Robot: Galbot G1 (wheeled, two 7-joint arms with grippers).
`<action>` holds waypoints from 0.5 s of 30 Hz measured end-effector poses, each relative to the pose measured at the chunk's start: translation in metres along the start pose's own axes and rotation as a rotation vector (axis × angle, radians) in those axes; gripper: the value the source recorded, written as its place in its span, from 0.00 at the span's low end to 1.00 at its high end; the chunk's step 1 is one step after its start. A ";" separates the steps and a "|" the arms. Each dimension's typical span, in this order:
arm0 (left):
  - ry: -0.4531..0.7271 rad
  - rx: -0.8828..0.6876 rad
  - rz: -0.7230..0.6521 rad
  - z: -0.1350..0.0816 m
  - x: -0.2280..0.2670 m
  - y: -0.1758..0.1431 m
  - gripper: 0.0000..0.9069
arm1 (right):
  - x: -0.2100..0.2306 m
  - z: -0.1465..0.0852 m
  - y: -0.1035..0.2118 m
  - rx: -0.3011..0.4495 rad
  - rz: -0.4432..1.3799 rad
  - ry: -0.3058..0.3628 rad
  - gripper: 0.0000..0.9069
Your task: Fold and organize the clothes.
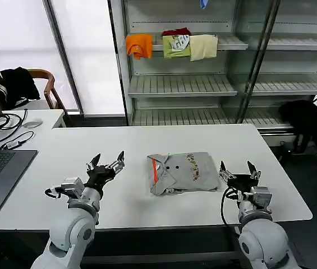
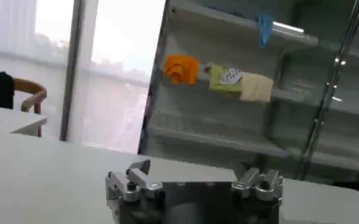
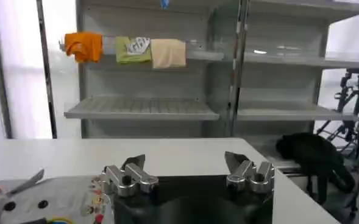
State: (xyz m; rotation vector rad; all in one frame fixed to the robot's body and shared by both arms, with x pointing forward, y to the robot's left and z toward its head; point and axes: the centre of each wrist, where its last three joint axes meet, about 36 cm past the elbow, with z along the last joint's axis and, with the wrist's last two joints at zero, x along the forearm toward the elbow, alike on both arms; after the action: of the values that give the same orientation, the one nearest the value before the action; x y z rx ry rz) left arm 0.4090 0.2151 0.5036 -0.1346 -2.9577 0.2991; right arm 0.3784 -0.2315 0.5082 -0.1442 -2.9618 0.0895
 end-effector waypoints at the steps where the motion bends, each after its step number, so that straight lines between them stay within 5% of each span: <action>1: -0.002 0.000 0.000 -0.001 0.000 0.000 1.00 | 0.000 0.000 -0.001 0.000 0.002 -0.001 1.00; 15: -0.003 0.009 0.000 -0.001 -0.005 0.001 1.00 | -0.006 0.003 -0.008 -0.005 0.026 0.004 1.00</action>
State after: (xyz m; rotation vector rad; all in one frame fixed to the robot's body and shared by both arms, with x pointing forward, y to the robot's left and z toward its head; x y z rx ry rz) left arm 0.4145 0.2156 0.5031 -0.1335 -2.9586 0.3129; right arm 0.3829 -0.2404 0.5047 -0.1831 -2.9572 0.0858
